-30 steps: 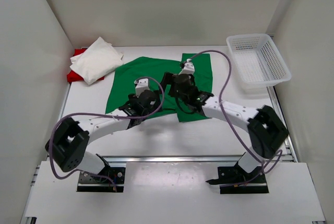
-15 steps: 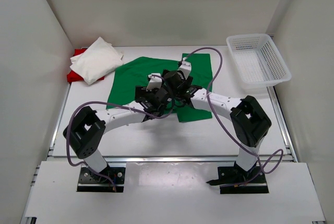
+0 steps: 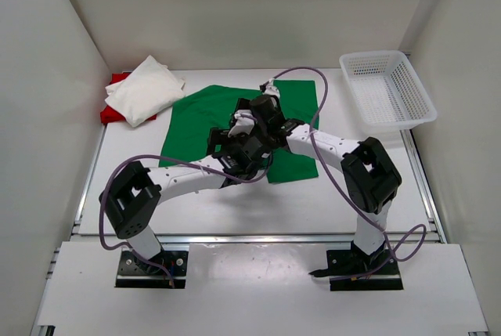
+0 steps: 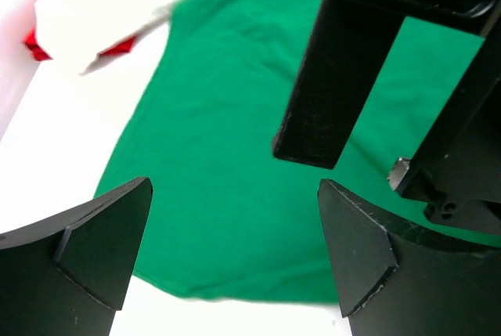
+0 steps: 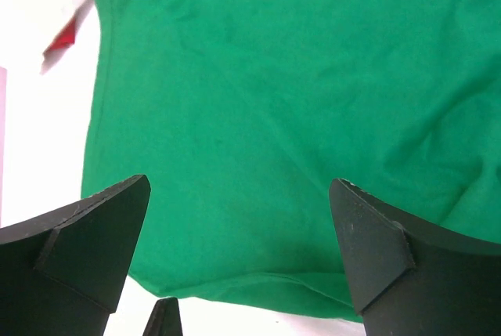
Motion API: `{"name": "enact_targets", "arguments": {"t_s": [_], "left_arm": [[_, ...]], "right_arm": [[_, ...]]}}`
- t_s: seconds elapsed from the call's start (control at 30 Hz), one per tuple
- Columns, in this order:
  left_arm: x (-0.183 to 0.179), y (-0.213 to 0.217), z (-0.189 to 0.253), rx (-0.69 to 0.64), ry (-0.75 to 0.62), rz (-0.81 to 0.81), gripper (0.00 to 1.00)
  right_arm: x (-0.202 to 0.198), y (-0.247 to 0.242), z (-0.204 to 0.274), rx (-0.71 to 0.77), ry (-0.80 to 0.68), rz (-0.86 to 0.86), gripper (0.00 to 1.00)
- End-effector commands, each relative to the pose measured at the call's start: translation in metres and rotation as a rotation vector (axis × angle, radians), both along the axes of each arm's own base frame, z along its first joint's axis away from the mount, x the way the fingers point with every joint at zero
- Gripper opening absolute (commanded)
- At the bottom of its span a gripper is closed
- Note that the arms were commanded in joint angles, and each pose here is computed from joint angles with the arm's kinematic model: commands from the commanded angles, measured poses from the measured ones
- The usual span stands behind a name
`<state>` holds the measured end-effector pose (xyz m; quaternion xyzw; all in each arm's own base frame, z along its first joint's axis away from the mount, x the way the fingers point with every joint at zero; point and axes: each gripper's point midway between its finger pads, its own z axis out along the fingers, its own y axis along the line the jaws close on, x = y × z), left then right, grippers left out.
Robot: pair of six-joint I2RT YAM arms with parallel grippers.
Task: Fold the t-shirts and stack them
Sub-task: Flatten out the tshirt
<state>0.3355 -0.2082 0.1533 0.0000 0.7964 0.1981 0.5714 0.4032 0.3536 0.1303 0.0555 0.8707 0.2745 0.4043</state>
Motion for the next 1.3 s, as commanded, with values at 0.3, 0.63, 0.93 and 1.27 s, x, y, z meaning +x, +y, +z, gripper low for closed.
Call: {"name": "enact_targets", "arguments": {"t_s": [0.3,0.63,0.93,1.27], "left_arm": [[0.005,-0.019,0.016,-0.149,0.036,-0.093,0.98],[0.002,0.066,0.011,-0.612,0.123,-0.184,0.99],[-0.007,0.052,0.045,-0.838,0.014,-0.474,0.99],[-0.016,0.093,-0.018,-0.829,0.173,-0.240,0.95]], "right_arm": [[-0.010,0.019,0.029,0.129,-0.071,0.131,0.99],[-0.014,-0.094,0.088,-0.260,-0.267,0.087,0.99],[-0.064,-0.071,0.132,-0.332,-0.668,0.369,0.99],[-0.074,-0.094,0.095,-0.302,-0.506,0.287,1.00]]}}
